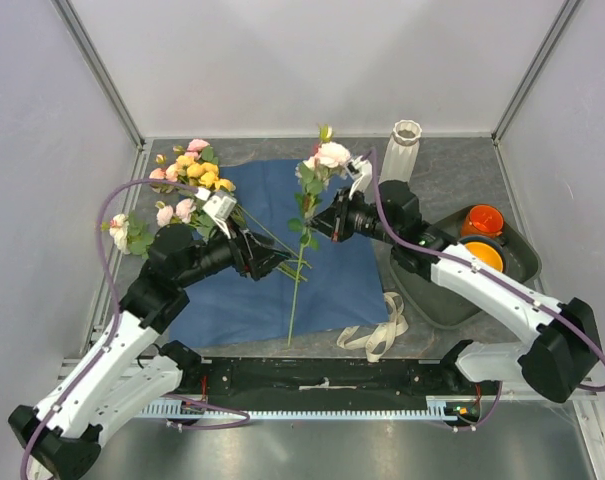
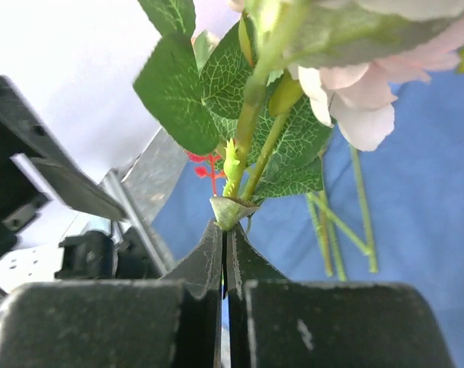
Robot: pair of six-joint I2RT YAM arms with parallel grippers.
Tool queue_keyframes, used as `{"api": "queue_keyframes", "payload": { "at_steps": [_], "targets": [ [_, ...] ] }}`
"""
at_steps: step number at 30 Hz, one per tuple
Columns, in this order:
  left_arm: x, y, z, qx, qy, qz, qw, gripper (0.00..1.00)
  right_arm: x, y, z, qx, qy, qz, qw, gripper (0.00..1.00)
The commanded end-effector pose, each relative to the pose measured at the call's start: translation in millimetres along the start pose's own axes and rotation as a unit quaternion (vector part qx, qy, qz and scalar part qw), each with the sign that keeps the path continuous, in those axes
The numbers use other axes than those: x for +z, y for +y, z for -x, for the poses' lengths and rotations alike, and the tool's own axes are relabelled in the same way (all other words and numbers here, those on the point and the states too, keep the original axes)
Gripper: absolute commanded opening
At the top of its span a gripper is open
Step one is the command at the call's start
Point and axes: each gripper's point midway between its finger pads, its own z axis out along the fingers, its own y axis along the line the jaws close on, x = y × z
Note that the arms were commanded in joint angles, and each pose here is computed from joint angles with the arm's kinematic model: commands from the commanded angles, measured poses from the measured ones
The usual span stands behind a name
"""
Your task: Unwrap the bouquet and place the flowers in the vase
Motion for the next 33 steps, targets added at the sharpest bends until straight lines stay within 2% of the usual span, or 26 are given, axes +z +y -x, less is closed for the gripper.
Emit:
{"api": "queue_keyframes", "payload": {
  "at_steps": [1, 6, 11, 14, 17, 18, 22, 24, 29, 33],
  "targets": [
    [-29, 12, 32, 0.057, -0.037, 0.098, 0.993, 0.79, -26, 4, 62, -0.086, -0.072, -0.053, 0.992, 0.0],
    [-67, 35, 58, 0.091, -0.099, 0.209, 0.969, 0.83, -51, -8, 109, -0.139, -0.121, -0.148, 0.972, 0.0],
    [-88, 56, 60, 0.096, -0.13, 0.275, 0.948, 0.84, -94, -8, 180, -0.169, -0.209, -0.259, 0.928, 0.0],
    [-90, 63, 53, 0.092, -0.128, 0.285, 0.945, 0.84, -115, 0, 214, -0.188, -0.249, -0.292, 0.904, 0.0],
    [-93, 65, 50, 0.093, -0.126, 0.292, 0.943, 0.84, -139, -3, 244, -0.198, -0.289, -0.354, 0.867, 0.0],
    [-93, 66, 50, 0.093, -0.125, 0.293, 0.943, 0.84, -155, -6, 256, -0.188, -0.312, -0.388, 0.846, 0.0],
    [-91, 66, 45, 0.091, -0.119, 0.288, 0.946, 0.84, -174, -11, 279, -0.183, -0.34, -0.449, 0.806, 0.0],
    [-90, 65, 43, 0.091, -0.116, 0.282, 0.948, 0.84, -182, -8, 292, -0.185, -0.354, -0.465, 0.79, 0.0],
    [-91, 63, 43, 0.091, -0.117, 0.279, 0.949, 0.83, -188, -18, 308, -0.206, -0.347, -0.524, 0.75, 0.0],
    [-90, 64, 42, 0.091, -0.116, 0.278, 0.949, 0.83, -194, -13, 323, -0.212, -0.358, -0.539, 0.732, 0.0]
  ]
}}
